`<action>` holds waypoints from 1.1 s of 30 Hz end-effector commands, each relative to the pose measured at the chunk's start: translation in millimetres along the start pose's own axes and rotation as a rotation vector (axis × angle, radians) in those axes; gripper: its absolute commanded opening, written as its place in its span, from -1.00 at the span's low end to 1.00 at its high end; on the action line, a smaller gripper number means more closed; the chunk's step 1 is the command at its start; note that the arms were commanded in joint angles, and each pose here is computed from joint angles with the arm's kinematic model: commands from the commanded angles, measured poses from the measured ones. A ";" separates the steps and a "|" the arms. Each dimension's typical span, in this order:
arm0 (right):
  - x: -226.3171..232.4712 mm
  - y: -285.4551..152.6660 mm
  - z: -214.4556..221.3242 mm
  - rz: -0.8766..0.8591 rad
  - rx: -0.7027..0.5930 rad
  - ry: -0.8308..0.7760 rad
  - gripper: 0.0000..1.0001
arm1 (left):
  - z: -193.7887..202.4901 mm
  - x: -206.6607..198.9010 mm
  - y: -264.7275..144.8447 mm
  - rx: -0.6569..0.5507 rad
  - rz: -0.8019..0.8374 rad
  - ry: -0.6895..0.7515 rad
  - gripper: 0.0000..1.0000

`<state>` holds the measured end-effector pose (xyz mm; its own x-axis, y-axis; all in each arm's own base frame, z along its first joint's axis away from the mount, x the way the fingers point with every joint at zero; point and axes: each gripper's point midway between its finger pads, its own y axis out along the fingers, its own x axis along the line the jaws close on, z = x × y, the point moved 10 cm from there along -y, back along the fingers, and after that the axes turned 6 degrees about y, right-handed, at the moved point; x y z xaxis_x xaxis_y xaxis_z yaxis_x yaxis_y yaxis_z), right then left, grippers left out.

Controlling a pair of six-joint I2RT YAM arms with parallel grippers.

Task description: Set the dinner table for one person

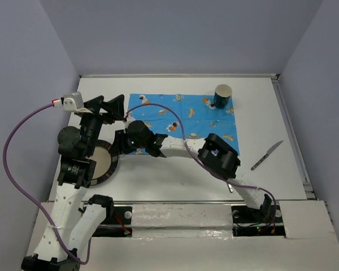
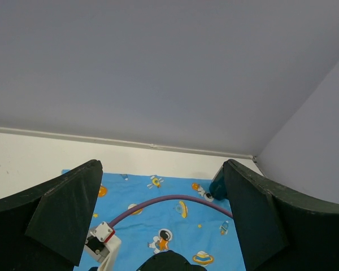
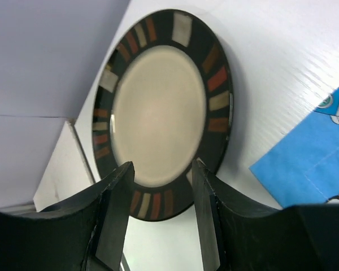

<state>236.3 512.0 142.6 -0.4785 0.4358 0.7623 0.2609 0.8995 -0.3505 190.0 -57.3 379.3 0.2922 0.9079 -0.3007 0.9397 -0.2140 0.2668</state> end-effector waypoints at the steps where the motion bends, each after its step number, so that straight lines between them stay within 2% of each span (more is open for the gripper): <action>1: -9.7 9.1 -1.7 0.046 0.026 -0.014 0.02 | -8.5 -4.4 -0.5 -0.053 0.033 0.000 0.98; 3: -19.0 17.4 6.9 0.046 0.064 0.003 0.02 | -8.8 -4.2 -0.4 -0.055 0.033 0.000 0.98; 9: -31.6 25.9 11.2 0.100 0.065 -0.006 0.03 | -8.8 -4.5 -0.8 -0.054 0.035 0.001 0.98; 14: -32.4 33.5 19.6 0.036 0.141 0.025 0.01 | -8.4 -4.9 -0.6 -0.051 0.039 -0.002 0.98; 18: -30.8 42.1 24.6 -0.023 0.196 0.084 -0.09 | -8.4 -4.9 -0.6 -0.051 0.039 -0.002 0.98; 22: -36.2 49.3 33.1 -0.050 0.245 0.135 -0.24 | -8.3 -5.2 -0.6 -0.051 0.041 -0.002 0.98; 24: -34.8 49.5 33.3 -0.064 0.254 0.144 -0.55 | -8.2 -4.9 -0.2 -0.051 0.039 -0.001 0.98; 25: -31.8 49.1 31.3 -0.080 0.250 0.139 -0.88 | -8.2 -5.3 -0.6 -0.051 0.041 -0.001 0.98; 26: -28.1 48.0 28.4 -0.088 0.242 0.135 -0.98 | -7.9 -5.0 -0.2 -0.050 0.039 -0.001 0.98; 33: 27.4 16.2 -56.1 -0.245 0.070 0.004 -1.00 | -19.7 -1.0 -6.0 -0.084 -0.024 0.051 0.98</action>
<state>253.0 541.1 104.4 -0.3692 0.3462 0.8625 0.0395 0.9330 -0.3576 189.9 -56.8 378.9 0.2879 0.9111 -0.2950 0.9408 -0.2115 0.2649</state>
